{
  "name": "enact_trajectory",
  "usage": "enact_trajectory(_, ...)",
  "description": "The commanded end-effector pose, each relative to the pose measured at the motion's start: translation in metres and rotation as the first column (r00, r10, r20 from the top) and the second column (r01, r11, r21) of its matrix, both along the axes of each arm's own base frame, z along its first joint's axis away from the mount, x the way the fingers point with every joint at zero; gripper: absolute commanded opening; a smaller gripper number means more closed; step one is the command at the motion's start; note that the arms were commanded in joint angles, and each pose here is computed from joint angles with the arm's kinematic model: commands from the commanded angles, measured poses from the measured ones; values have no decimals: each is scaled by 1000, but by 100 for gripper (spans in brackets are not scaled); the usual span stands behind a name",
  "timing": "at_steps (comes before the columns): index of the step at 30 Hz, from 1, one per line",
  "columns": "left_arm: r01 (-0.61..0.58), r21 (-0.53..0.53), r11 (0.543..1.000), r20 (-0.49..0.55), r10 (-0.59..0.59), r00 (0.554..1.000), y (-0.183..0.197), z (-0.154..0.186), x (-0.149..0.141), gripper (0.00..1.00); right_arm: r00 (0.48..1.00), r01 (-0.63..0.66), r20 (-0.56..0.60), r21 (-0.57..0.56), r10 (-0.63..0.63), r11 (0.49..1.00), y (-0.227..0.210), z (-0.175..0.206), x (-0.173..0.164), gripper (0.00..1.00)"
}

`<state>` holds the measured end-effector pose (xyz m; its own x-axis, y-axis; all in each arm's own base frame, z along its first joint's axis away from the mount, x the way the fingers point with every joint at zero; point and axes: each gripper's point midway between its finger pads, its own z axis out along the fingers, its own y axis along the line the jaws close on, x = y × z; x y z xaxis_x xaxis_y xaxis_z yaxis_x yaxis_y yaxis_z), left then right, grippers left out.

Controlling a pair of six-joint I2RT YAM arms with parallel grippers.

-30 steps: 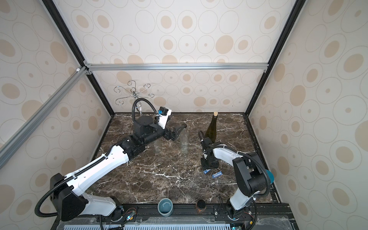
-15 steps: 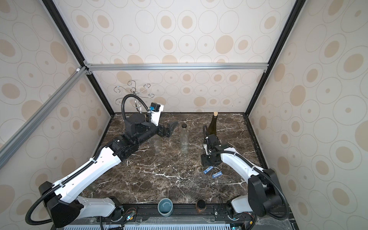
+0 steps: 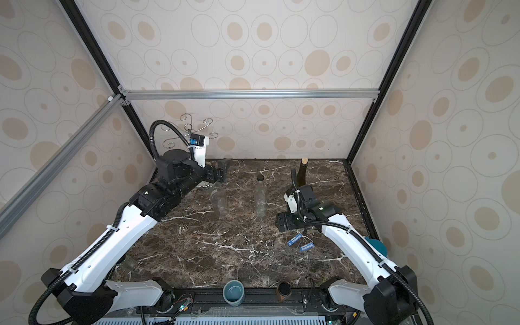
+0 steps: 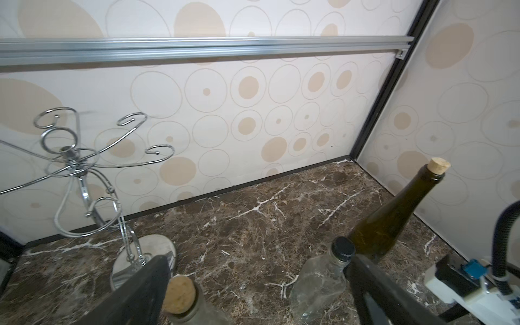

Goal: Remove the label from the bottle
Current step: Pick up the bottle from the center of the board.

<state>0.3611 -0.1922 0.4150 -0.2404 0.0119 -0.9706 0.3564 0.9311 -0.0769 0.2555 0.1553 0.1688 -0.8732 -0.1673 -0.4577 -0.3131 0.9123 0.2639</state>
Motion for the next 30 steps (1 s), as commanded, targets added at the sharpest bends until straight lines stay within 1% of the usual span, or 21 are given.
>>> enact_trajectory(1,-63,35,997,-5,63,998,28,9,-4,100,999,-29,42,36,27,999,7,19,-3,100)
enact_trajectory(4,-75,42,996,-28,77,997,44,2,1,100,996,-30,81,50,26,998,8,28,-1,100)
enact_trajectory(8,-88,57,995,-80,92,993,57,-19,12,100,994,-36,110,62,29,997,10,34,1,97)
enact_trajectory(12,-48,22,999,-104,50,993,57,-34,16,100,992,-28,127,61,20,998,8,36,3,95)
enact_trajectory(16,-46,32,998,-143,51,988,60,-57,25,98,990,-18,140,65,9,998,7,35,4,94)
enact_trajectory(21,41,14,999,-154,-38,987,45,-73,27,96,991,-10,134,59,2,998,5,29,3,94)
enact_trajectory(26,108,27,994,-175,-102,979,34,-90,31,94,992,-4,124,52,-3,999,5,24,3,93)
enact_trajectory(30,114,44,993,-170,-105,980,33,-98,36,91,993,-2,120,51,-4,999,5,22,3,93)
